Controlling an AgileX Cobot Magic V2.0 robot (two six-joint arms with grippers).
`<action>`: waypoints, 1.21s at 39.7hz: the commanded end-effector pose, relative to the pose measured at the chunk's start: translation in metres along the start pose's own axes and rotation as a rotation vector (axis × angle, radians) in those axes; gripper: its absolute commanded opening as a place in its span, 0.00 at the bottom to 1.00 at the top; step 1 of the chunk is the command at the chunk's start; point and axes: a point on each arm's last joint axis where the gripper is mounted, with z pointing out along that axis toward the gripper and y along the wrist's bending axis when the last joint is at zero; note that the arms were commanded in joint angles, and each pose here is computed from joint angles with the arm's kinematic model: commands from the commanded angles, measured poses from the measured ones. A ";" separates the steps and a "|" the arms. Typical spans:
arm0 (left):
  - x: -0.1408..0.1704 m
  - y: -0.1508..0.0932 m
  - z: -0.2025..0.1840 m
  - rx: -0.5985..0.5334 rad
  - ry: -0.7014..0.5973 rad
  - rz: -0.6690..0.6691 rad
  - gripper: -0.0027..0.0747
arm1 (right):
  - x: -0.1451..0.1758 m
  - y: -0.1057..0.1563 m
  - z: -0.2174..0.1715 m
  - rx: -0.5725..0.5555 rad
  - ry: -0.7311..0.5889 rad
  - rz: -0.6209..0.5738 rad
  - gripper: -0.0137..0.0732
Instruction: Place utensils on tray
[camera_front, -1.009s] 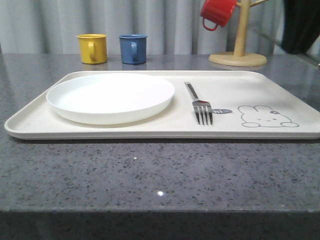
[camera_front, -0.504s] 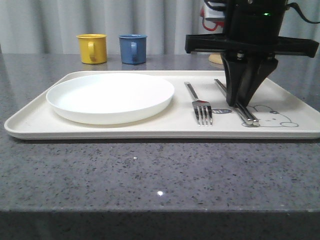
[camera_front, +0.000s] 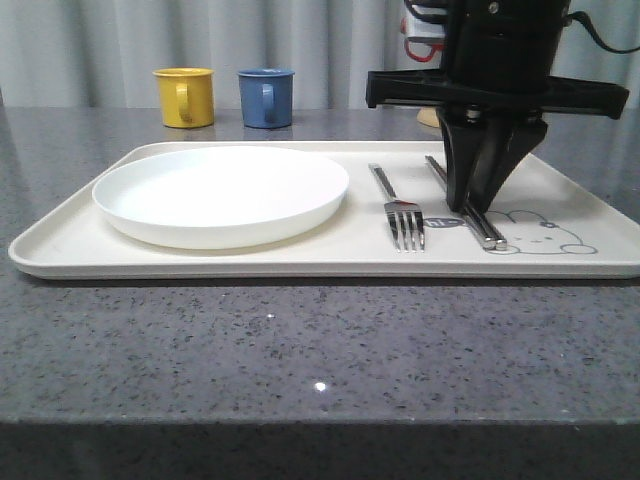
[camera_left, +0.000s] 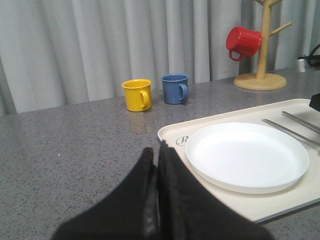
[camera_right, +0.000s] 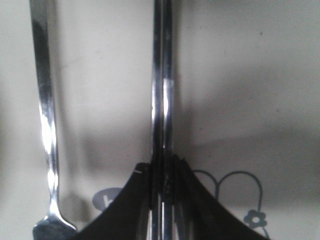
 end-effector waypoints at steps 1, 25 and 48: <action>-0.015 0.002 -0.001 -0.010 -0.092 -0.017 0.01 | -0.004 0.001 -0.027 -0.037 -0.083 -0.002 0.33; -0.015 0.002 -0.001 -0.010 -0.092 -0.017 0.01 | -0.023 -0.032 -0.100 0.052 -0.136 -0.122 0.59; -0.015 0.002 -0.001 -0.010 -0.092 -0.017 0.01 | -0.034 -0.222 -0.101 0.160 -0.116 0.054 0.59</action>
